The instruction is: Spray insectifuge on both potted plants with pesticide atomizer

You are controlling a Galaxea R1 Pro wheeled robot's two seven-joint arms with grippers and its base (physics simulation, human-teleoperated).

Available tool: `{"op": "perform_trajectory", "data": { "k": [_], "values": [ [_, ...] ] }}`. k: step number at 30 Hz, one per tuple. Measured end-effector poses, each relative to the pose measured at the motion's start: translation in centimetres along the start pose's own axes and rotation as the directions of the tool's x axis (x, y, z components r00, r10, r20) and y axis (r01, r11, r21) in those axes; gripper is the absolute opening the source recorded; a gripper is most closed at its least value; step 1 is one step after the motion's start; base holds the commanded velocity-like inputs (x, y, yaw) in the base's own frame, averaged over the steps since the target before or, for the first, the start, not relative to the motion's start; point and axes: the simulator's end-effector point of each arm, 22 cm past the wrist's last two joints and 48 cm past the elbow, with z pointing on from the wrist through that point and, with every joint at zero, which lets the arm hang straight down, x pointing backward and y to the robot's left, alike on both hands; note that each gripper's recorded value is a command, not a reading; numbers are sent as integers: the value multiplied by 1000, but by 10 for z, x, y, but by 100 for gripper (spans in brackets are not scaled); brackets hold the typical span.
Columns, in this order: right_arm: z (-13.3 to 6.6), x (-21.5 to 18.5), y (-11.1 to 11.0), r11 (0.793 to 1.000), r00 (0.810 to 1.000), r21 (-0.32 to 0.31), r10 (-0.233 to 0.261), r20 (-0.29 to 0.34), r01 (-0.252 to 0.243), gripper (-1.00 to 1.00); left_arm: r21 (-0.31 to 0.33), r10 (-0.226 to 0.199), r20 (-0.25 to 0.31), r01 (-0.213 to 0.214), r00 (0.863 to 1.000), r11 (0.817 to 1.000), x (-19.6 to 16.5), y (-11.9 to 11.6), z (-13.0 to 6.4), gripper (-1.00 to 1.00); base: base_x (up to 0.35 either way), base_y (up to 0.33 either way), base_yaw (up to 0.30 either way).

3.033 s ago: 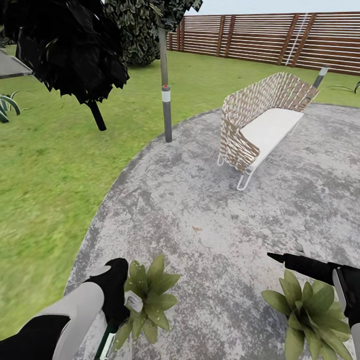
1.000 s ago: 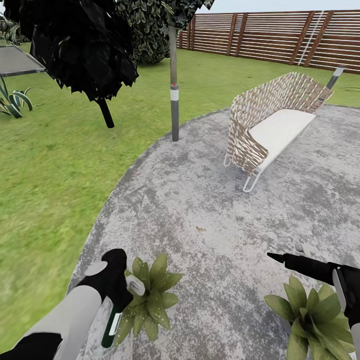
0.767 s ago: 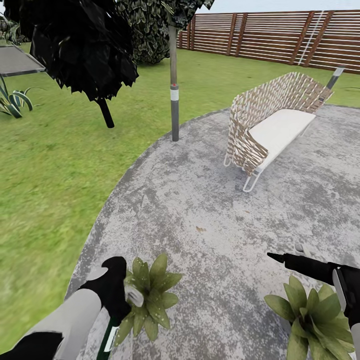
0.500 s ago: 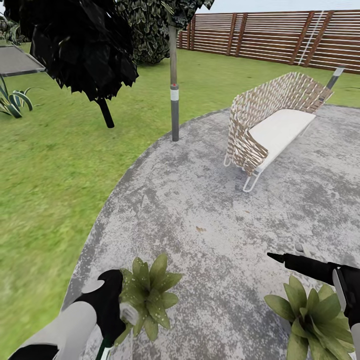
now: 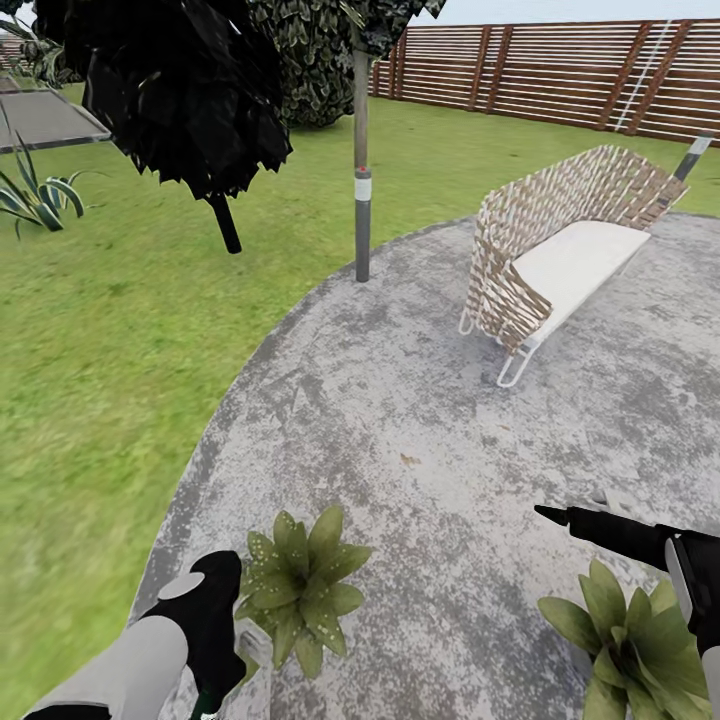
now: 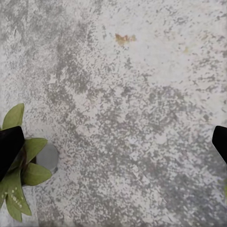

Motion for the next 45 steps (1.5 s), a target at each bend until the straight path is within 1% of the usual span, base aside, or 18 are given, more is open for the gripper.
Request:
{"op": "perform_trajectory", "data": {
  "k": [2, 3, 4, 5, 8, 18, 21, 23, 24, 25, 27, 33, 36, 39, 45],
  "values": [
    [0, 0, 0, 1000, 1000, 0, 0, -1, 0, 100, 0, 4, 7, -4, 1000, 1000, -3, -2, -2, -100, 0, 0, 3],
    [0, 0, 0, 1000, 1000, 0, 0, 0, 0, 100, -4, 9, 21, -9, 1000, 1000, -9, -4, -6, -100, 0, 0, 0],
    [0, 0, 0, 1000, 1000, 0, 0, 0, 0, 100, -17, 17, 50, -16, 999, 1000, -19, -5, -14, -100, 0, -16, 1],
    [0, 0, 0, 1000, 1000, 0, 0, 0, 0, 100, -23, 21, 61, -20, 998, 1000, -23, -6, -18, -100, 0, -46, 0],
    [0, 0, 0, 1000, 1000, 0, 0, 0, 0, 100, -31, 33, 77, -31, 996, 999, -31, -10, -23, -100, 0, -83, 0],
    [0, 0, 0, 1000, 1000, 0, 0, -1, 0, 100, -37, 36, 78, -33, 996, 999, -31, -9, -23, -100, 0, -22, 0],
    [0, 0, 0, 1000, 1000, 0, 0, 0, 0, 100, -41, 26, 72, -23, 997, 999, -26, -2, -22, -100, 0, 0, 0],
    [0, 0, 0, 1000, 1000, 0, 0, -1, 0, 100, -80, 14, 66, -9, 998, 997, -20, 13, -22, -100, 0, 0, 0],
    [0, 0, 0, 1000, 1000, 0, 0, 0, 0, 100, -142, 12, 62, -3, 998, 990, -18, 29, -23, -100, 0, 0, 0],
    [0, 0, 0, 1000, 1000, 0, 0, -1, 0, 100, -179, 8, 62, 3, 998, 984, -18, 37, -24, -100, 0, 0, 0],
    [0, 0, 0, 1000, 1000, 0, 0, -1, 0, 100, -205, 4, 64, 9, 998, 979, -17, 44, -25, -100, 0, 0, 0],
    [0, 0, 0, 1000, 1000, 0, 0, 0, 0, 100, -206, 5, 72, 10, 997, 978, -21, 42, -27, -100, 0, 0, 0],
    [0, 0, 0, 1000, 1000, 0, 0, -1, 0, 100, -189, 27, 87, -10, 996, 982, -33, 25, -28, -100, 0, 0, 0],
    [0, 0, 0, 1000, 1000, 0, 0, -1, 0, 100, -183, 42, 90, -24, 995, 983, -39, 17, -28, -100, 0, 0, 0],
    [0, 0, 0, 1000, 1000, 0, 0, 0, 0, 100, -174, 44, 79, -30, 996, 984, -37, 13, -24, -100, 0, 0, 0]
  ]
}}
